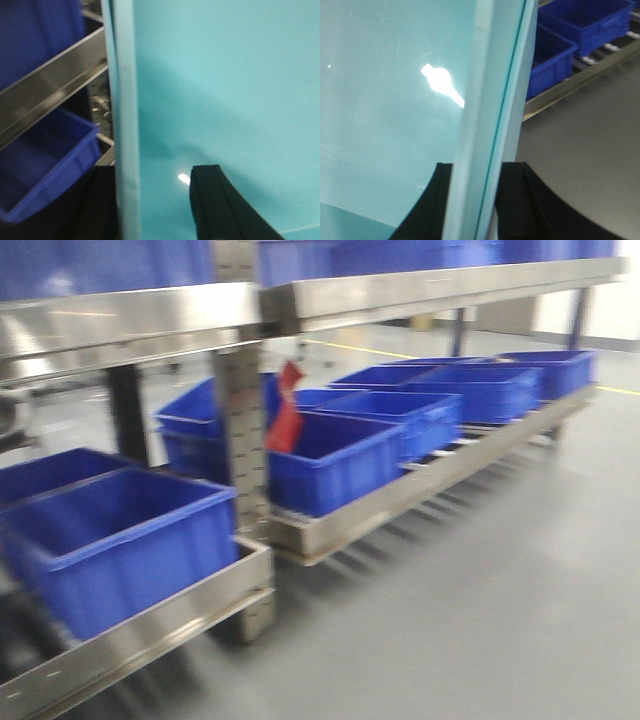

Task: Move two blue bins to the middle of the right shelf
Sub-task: 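Back the base away from the rack and turn, carrying the teal bin, then drive the base across the floor toward another rack of blue bins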

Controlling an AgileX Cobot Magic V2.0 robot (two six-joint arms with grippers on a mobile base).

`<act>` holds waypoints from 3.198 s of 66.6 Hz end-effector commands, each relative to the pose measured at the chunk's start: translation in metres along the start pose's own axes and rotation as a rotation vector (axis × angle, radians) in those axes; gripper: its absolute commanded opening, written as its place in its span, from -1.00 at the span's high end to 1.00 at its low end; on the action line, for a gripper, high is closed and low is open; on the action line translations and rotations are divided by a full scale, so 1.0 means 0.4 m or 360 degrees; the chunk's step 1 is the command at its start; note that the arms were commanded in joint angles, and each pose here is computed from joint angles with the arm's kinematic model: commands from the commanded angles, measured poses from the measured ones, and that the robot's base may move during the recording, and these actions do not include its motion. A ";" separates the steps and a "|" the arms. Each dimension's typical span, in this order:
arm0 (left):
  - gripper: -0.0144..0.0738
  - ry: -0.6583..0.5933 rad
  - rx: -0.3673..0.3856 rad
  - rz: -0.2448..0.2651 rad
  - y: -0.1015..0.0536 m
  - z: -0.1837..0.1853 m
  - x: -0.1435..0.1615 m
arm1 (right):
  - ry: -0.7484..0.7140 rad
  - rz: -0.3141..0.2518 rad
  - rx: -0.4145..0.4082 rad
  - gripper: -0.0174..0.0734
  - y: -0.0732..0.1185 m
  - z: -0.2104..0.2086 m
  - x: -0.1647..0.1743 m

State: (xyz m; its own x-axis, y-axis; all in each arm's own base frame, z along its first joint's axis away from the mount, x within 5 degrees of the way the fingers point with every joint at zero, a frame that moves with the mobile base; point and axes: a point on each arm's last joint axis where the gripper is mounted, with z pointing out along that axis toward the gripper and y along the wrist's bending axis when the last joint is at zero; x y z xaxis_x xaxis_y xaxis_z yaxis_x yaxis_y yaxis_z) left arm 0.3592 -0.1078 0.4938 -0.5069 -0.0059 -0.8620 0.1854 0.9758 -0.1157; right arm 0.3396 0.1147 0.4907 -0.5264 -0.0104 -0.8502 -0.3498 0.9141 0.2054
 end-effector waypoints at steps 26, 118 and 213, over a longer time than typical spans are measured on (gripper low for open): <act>0.92 -0.0163 0.0126 0.0016 -0.025 -0.047 -0.029 | -0.0212 0.0014 -0.0061 0.96 0.018 -0.034 -0.036; 0.92 -0.0163 0.0126 0.0016 -0.025 -0.047 -0.029 | -0.0212 0.0014 -0.0061 0.96 0.018 -0.034 -0.036; 0.92 -0.0163 0.0126 0.0016 -0.025 -0.047 -0.029 | -0.0212 0.0014 -0.0061 0.96 0.018 -0.034 -0.036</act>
State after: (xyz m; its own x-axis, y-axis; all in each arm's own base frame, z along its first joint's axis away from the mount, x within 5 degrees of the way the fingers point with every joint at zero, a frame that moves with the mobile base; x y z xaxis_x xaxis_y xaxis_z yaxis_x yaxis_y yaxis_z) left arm 0.3592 -0.1078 0.4938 -0.5069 -0.0059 -0.8620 0.1854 0.9758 -0.1157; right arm 0.3396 0.1147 0.4907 -0.5264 -0.0104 -0.8502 -0.3498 0.9141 0.2054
